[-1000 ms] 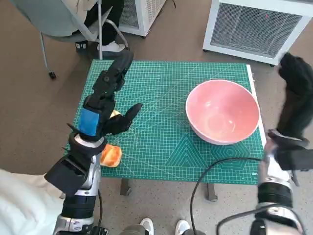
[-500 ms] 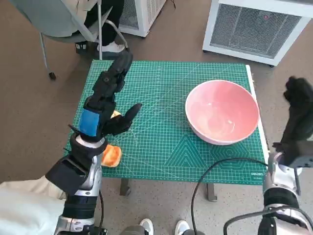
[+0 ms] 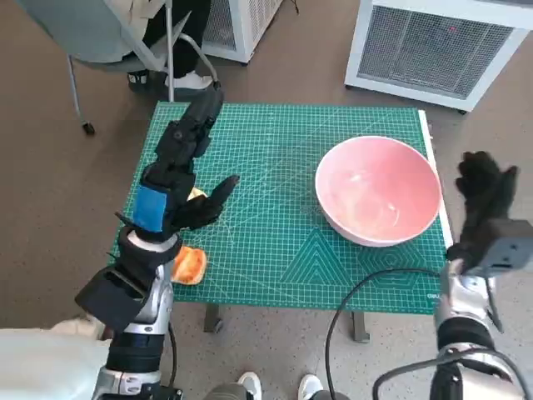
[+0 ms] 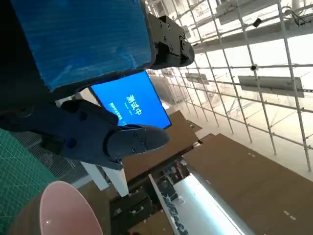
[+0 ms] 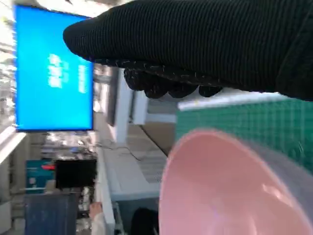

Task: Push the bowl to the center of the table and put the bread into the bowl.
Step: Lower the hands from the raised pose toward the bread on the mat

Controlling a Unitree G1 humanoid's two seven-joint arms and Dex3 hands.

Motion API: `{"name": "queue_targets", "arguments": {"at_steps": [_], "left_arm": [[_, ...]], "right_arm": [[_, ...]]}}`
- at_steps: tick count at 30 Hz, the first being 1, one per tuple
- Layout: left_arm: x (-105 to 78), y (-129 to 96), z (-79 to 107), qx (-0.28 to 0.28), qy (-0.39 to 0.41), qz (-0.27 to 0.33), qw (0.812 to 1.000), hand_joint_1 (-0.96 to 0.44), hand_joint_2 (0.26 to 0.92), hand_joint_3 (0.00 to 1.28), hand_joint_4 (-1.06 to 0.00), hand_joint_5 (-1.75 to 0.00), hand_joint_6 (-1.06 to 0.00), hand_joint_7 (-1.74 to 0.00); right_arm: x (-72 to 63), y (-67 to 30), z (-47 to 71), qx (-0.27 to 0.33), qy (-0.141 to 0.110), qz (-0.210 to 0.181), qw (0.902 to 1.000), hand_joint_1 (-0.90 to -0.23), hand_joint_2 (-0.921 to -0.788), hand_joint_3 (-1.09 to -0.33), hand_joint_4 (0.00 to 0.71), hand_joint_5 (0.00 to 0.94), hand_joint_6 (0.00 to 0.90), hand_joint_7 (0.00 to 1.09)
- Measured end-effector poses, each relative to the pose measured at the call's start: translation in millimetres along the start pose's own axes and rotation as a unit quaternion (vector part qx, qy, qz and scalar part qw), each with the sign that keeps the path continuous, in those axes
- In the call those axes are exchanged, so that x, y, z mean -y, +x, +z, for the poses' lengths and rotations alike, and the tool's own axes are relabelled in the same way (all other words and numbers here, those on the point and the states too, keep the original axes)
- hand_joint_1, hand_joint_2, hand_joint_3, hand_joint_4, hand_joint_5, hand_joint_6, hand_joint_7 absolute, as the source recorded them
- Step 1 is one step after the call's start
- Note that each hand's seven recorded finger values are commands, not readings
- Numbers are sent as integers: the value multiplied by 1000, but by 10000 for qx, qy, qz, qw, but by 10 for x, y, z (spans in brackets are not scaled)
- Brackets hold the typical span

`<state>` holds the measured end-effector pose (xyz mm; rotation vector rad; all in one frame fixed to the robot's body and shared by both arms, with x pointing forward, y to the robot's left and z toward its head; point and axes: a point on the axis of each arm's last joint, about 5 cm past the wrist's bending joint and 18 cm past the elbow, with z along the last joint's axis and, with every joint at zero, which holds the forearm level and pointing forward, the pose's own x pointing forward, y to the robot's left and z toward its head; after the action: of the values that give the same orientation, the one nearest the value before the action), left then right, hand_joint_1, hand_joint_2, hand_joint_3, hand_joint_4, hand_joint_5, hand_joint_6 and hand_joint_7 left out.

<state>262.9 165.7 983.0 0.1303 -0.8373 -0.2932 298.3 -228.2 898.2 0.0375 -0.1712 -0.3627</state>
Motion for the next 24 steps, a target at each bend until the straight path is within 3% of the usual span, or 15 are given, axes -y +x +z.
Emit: {"name": "queue_targets", "arguments": {"at_steps": [7,13,24], "left_arm": [[-19,-13,1,-19,30,0,10000,-368,921,412,-219,-2,-268,-173],[-32,-37,3,-49,57,0,10000,-364,921,410,-226,-5,-271,-167],[-85,-65,14,-84,170,6,9998,-368,921,407,-234,-6,-288,-158]], "right_arm": [[-188,-30,-65,-512,269,48,9983,-414,-921,-782,292,8,45,607],[-323,-29,-76,-854,754,70,9935,-421,-921,-754,288,5,50,613],[-571,7,-3,-976,900,265,9908,-420,-921,-776,297,8,69,620]]}}
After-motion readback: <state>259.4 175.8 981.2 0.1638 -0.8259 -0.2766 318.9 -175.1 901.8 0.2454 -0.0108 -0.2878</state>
